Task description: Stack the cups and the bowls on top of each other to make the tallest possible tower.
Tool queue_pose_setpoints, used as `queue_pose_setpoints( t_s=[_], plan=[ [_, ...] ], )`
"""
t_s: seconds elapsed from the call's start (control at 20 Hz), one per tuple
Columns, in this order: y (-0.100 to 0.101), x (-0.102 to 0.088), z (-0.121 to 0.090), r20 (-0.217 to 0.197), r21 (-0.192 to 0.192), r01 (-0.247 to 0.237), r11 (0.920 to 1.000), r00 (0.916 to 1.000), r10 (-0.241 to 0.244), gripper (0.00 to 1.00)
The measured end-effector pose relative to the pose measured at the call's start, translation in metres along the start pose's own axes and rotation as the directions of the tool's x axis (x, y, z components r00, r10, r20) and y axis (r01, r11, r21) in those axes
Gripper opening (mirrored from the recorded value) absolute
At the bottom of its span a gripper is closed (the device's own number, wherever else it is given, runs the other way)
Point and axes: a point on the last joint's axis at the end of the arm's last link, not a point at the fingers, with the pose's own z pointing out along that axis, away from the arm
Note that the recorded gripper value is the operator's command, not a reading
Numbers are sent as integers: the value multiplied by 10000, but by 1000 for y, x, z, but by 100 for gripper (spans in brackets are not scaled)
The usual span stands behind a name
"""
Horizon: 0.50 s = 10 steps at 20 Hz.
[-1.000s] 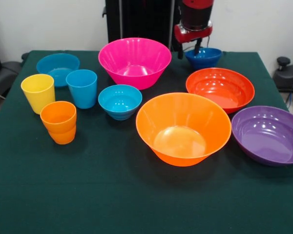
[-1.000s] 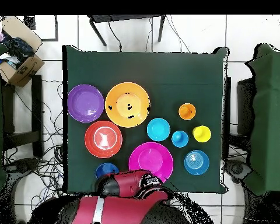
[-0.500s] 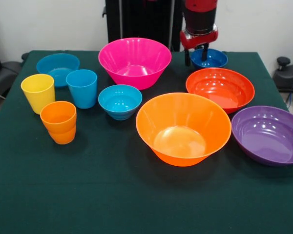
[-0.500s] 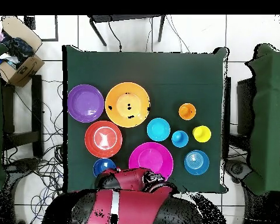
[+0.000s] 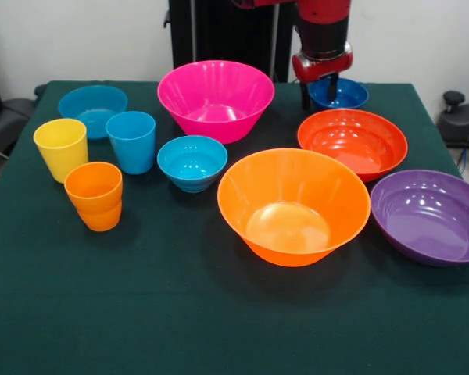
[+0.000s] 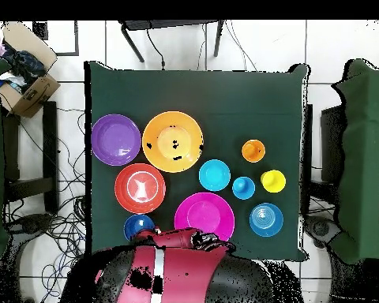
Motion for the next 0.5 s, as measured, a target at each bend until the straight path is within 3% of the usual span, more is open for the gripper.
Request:
queue_pose_setpoints(
  t_s=[0.5],
  plan=[
    [5,-1,1,33,-99,120,9999,9999,-120,100]
  ],
)
